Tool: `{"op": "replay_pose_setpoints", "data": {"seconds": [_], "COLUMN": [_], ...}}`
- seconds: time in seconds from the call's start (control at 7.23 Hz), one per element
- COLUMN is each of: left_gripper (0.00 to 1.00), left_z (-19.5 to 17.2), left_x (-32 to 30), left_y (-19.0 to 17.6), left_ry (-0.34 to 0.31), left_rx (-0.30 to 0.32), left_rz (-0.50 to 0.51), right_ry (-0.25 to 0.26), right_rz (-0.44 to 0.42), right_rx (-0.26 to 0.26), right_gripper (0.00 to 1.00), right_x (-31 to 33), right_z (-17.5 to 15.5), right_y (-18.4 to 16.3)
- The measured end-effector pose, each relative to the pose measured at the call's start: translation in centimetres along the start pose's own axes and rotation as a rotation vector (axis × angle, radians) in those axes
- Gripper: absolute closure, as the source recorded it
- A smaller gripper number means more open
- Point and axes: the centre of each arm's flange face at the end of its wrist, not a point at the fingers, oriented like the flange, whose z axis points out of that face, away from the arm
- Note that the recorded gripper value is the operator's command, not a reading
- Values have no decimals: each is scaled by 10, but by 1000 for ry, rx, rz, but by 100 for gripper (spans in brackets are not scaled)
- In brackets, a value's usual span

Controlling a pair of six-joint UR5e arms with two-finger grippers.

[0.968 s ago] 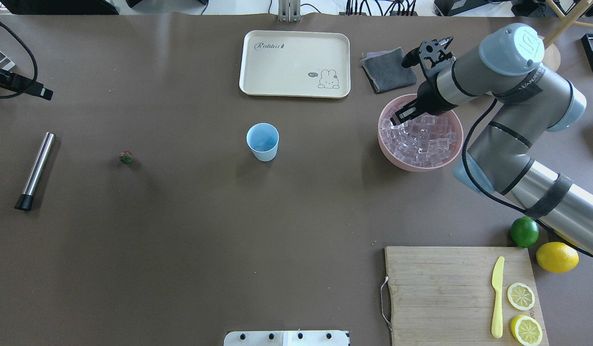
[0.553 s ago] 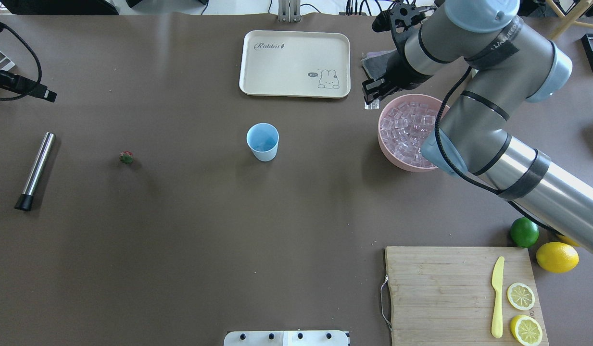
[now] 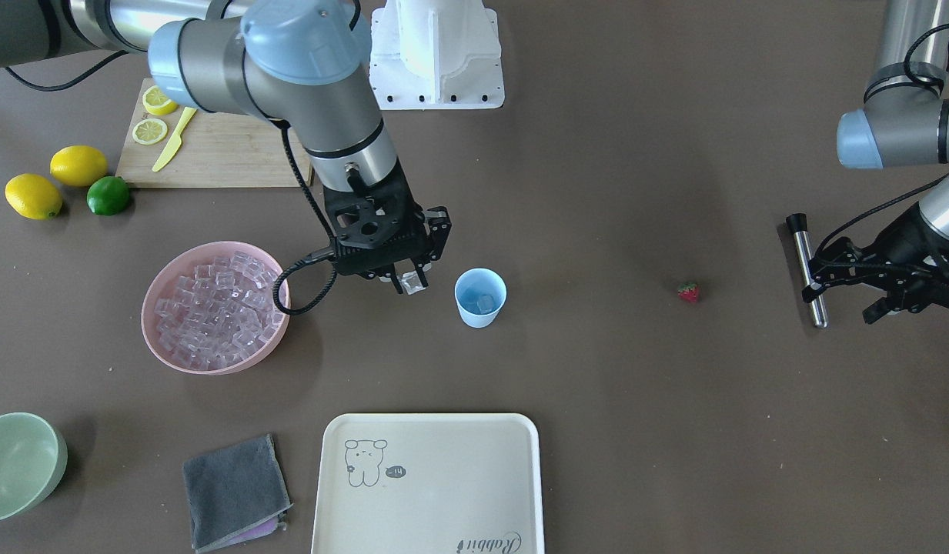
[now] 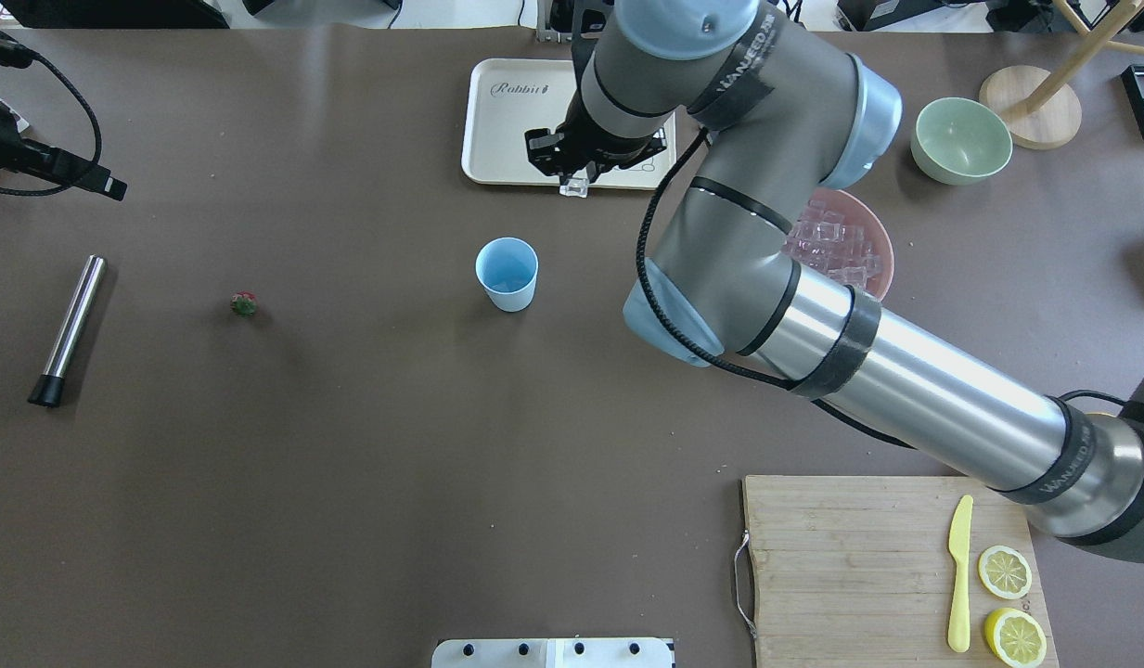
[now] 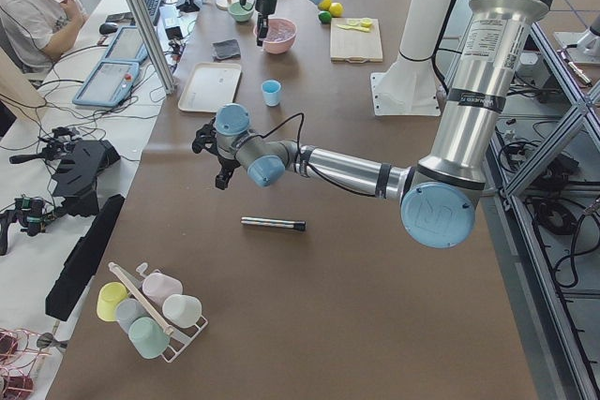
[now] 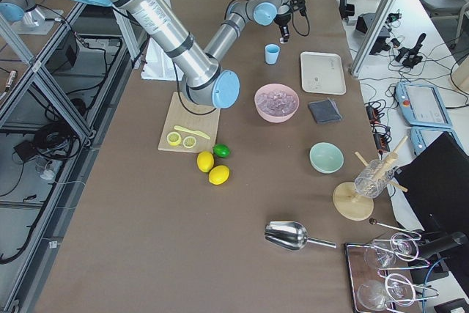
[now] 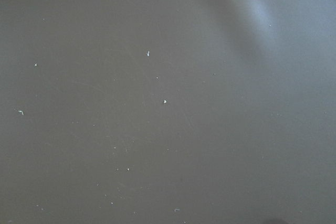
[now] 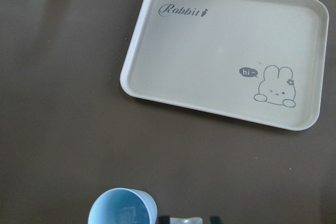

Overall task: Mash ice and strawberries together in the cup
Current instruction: 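Carry the ice cube with the right gripper over the light-blue cup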

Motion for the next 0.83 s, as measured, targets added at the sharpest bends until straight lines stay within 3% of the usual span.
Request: {"op": "replay_pose_setpoints", "data": {"seconds": [0.41, 0.83], "left_gripper": [3, 3], "left_z": [13, 13], "left_x": [15, 22], "left_y": [4, 5], "left_ry": [16, 31], "left_rx": [-21, -8], "left_rz": [5, 6], "right_ry": [52, 89], "right_rz": [25, 15], "right_rx": [55, 68], "right_gripper": [100, 100], "right_x": [-64, -78], "right_z": [32, 54], "right_y": [30, 45]}}
